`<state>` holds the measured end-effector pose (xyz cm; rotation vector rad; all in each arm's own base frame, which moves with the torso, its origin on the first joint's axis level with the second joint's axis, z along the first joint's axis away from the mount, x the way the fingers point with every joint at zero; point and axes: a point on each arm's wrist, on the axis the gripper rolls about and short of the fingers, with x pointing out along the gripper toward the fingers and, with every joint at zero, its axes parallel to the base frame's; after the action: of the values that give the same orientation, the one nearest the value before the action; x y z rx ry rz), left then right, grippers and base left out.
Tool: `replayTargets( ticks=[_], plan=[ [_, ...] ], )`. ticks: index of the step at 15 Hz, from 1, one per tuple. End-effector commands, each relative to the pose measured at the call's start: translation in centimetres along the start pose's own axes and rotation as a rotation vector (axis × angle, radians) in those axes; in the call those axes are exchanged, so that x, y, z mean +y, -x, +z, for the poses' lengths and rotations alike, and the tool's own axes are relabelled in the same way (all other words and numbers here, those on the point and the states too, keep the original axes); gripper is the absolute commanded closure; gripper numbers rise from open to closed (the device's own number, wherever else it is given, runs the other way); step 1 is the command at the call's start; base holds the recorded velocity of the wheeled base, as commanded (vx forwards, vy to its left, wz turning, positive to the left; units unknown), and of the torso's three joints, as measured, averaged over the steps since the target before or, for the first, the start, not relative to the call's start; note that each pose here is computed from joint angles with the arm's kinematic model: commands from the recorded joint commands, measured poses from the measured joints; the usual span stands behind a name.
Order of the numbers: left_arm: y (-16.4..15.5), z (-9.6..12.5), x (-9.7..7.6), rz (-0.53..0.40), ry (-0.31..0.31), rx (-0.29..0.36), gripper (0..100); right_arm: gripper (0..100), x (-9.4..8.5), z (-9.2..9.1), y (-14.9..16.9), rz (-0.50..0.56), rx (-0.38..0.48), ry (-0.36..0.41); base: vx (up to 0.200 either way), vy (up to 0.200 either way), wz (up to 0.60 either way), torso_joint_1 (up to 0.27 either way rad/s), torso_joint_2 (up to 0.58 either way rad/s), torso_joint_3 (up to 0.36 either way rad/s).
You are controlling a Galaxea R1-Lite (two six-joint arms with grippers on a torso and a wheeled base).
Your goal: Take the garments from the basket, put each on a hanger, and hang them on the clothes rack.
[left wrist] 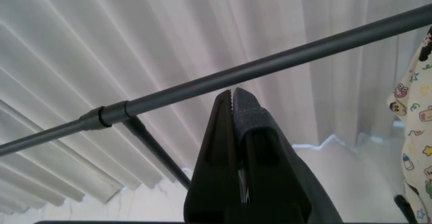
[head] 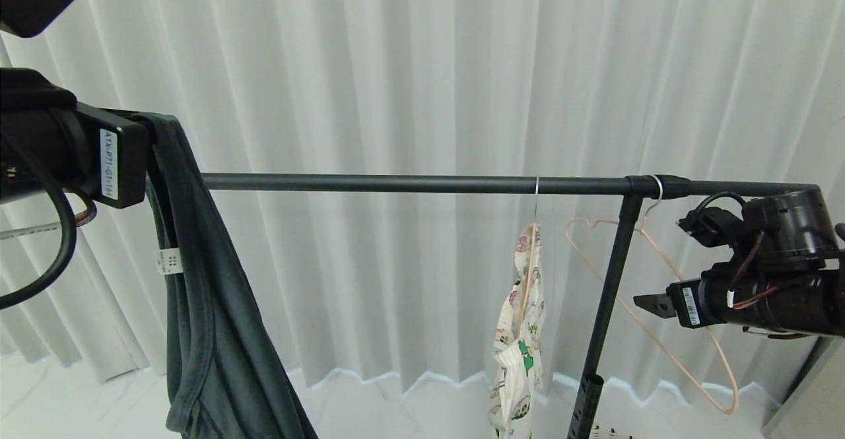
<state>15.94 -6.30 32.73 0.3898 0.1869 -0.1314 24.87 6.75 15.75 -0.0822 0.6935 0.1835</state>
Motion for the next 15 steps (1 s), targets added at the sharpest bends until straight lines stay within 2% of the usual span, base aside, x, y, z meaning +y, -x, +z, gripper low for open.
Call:
replayTargets(
  ticks=[1,2,7,15],
  plan=[
    [0.0,0.0,0.0,-0.001,0.0,-0.001,100,0,0.0,-0.1,-0.4,0.0,0.014,0.001,0.0,0.0,0.0,0.0,0.0,0.0],
    [0.0,0.0,0.0,-0.001,0.0,-0.001,100,100,0.0,-0.1,-0.4,0.0,0.014,0.001,0.0,0.0,0.0,0.0,0.0,0.0],
    [0.0,0.0,0.0,-0.001,0.001,-0.001,100,100,0.1,0.0,-0.1,-0.002,0.006,0.003,0.0,0.0,0.0,0.0,0.0,0.0],
    [-0.1,0.0,-0.1,0.007,0.011,-0.018,100,100,0.1,0.7,3.0,-0.011,-0.094,0.001,0.0,0.0,0.0,0.0,0.0,0.0]
  ],
)
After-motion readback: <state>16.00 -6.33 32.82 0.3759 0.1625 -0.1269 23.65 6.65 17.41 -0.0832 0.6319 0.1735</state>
